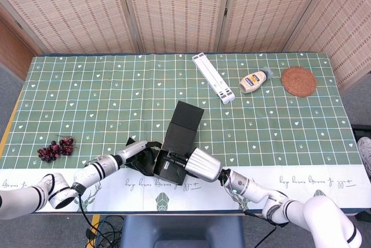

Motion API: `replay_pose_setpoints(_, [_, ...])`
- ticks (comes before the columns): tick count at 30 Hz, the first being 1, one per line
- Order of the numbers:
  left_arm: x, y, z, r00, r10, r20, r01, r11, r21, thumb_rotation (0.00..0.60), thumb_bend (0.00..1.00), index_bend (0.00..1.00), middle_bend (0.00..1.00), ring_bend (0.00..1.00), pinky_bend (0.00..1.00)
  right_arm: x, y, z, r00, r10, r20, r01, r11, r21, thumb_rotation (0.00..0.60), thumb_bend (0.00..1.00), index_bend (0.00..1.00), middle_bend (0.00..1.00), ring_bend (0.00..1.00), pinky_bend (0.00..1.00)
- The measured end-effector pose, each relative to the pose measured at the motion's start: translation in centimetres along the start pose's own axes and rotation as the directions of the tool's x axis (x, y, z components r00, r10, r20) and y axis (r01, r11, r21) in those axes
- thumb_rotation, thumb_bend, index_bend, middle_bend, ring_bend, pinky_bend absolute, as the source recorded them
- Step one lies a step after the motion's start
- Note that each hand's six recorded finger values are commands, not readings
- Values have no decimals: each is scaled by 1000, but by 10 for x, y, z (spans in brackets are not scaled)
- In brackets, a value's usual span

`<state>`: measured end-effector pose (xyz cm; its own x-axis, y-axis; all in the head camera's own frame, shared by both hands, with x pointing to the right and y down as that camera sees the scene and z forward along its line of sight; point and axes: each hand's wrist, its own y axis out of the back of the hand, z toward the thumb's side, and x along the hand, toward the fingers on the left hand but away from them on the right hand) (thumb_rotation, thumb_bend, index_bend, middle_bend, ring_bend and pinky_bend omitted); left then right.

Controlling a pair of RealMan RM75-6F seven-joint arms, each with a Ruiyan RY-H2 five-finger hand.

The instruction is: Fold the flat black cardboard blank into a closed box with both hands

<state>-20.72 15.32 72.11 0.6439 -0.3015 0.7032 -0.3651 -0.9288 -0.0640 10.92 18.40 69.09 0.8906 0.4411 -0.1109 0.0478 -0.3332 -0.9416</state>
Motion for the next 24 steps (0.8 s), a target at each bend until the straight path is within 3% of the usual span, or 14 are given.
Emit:
replay_pose_setpoints(8, [3,0,0,1000,-1,0,1,1000,-14,600,63,213,228,454,775,-8,-3,1,999,25,-19,-25,1000,19,600,310,173,278,733,1000])
replay_pose_setpoints(24, [6,0,2,1000,-6,12,6,1000,-22,600,63,180,228,436,775,-9,-1,3,998,65,-26,-64,997,30,600,353,186,296,733,1000])
